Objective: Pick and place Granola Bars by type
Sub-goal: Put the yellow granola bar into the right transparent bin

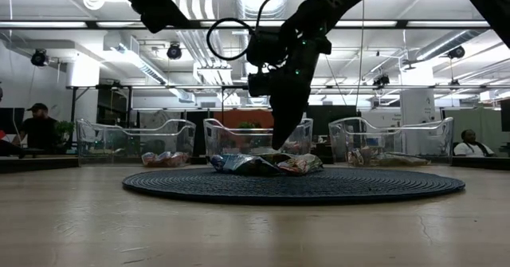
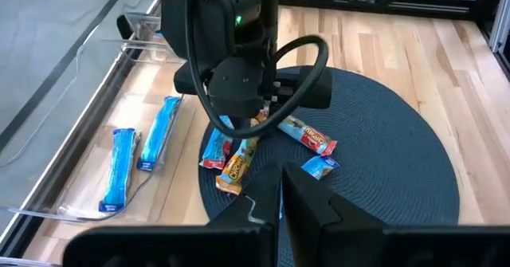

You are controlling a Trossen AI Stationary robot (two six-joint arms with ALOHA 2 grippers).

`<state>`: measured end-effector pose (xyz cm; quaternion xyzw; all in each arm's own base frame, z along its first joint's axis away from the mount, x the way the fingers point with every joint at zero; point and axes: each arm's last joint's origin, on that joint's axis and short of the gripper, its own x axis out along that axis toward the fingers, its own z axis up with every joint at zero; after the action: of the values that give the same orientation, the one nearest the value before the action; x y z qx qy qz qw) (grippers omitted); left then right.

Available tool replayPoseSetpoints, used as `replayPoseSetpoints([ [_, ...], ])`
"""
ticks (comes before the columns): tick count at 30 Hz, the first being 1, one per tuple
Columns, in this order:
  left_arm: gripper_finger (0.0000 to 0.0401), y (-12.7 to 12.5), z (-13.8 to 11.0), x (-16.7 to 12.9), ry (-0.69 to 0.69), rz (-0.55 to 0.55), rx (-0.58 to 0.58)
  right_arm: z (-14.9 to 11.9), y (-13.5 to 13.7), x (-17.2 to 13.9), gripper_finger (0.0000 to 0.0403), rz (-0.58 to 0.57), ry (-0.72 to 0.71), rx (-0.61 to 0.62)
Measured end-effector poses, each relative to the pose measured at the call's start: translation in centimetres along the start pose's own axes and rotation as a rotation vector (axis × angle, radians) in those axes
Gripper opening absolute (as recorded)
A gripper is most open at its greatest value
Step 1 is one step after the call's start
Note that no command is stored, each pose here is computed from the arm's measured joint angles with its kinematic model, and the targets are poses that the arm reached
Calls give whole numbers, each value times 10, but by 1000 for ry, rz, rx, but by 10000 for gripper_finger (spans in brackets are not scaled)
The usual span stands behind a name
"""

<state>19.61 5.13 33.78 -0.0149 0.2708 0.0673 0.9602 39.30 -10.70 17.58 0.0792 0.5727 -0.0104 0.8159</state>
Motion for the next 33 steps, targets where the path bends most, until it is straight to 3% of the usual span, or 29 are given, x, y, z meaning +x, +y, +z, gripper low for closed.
replayPoseSetpoints([
  [15,0,1,0,0,1,6,4,-4,-5,31,187,17,59,17],
  [28,0,2,0,0,3,16,2,-6,-6,34,186,11,68,22],
  [33,0,2,0,0,3,16,4,-9,-7,36,166,0,75,17],
])
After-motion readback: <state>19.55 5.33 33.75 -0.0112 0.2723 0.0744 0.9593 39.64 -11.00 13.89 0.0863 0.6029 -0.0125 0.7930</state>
